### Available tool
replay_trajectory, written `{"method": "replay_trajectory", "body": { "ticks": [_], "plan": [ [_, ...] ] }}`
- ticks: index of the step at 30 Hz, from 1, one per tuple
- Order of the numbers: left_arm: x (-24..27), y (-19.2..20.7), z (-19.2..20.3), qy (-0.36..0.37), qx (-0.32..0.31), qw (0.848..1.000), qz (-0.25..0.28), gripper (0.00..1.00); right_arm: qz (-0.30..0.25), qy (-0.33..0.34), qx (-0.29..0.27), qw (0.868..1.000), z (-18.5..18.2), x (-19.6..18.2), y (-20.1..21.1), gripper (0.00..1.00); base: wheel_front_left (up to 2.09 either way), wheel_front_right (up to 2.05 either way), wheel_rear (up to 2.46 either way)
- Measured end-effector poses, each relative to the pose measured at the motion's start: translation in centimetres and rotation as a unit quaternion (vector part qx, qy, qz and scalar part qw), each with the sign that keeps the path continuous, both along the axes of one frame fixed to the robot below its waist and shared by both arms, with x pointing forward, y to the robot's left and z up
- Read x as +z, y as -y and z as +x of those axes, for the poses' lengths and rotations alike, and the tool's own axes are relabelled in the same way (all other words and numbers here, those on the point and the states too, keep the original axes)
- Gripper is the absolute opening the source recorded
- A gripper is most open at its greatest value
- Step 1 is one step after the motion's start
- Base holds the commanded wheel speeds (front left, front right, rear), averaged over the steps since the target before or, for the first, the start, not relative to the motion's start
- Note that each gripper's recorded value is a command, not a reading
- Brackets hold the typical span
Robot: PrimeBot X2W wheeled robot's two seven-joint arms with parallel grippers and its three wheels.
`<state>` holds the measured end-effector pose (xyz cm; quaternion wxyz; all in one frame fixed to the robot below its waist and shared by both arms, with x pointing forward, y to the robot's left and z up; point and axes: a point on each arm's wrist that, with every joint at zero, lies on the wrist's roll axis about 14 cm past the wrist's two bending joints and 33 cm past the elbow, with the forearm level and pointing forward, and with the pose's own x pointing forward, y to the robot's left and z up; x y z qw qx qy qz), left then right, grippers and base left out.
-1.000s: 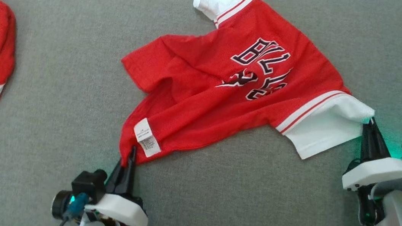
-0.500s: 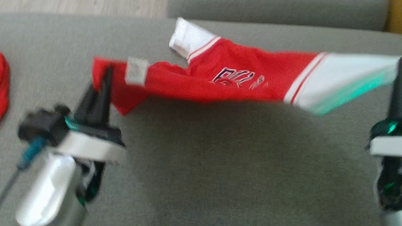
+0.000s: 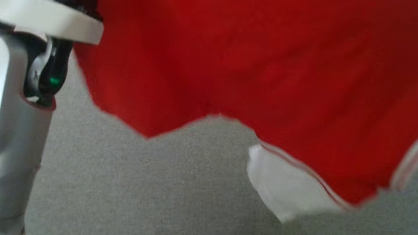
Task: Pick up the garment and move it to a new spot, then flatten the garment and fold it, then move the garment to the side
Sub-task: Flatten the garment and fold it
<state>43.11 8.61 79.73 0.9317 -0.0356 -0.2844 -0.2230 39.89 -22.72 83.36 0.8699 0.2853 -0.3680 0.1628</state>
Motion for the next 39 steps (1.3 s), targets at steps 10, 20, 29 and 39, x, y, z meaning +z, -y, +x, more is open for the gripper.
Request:
{"method": "replay_trajectory", "body": {
  "ticks": [10,20,29,39],
  "plan": [
    [-8.7,-1.4,9.1,-0.16,0.056,0.986,-0.014,0.0,-0.034,-0.099,-0.063,0.992,10.5,-3.7,0.5,0.0,0.0,0.0,0.0],
    [-4.5,1.0,14.7,-0.065,0.044,0.993,-0.092,0.0,-0.011,-0.006,-0.137,0.99,13.1,1.9,3.9,0.0,0.0,0.0,0.0],
    [-27.4,-0.1,11.5,-0.316,0.086,0.935,-0.134,0.0,0.006,-0.259,-0.103,0.96,10.8,-19.7,4.9,0.0,0.0,0.0,0.0],
    [-43.0,-1.4,-0.4,-0.503,0.13,0.845,-0.13,0.0,0.098,-0.476,-0.069,0.871,-3.4,-38.7,2.1,0.0,0.0,0.0,0.0]
  ]
}}
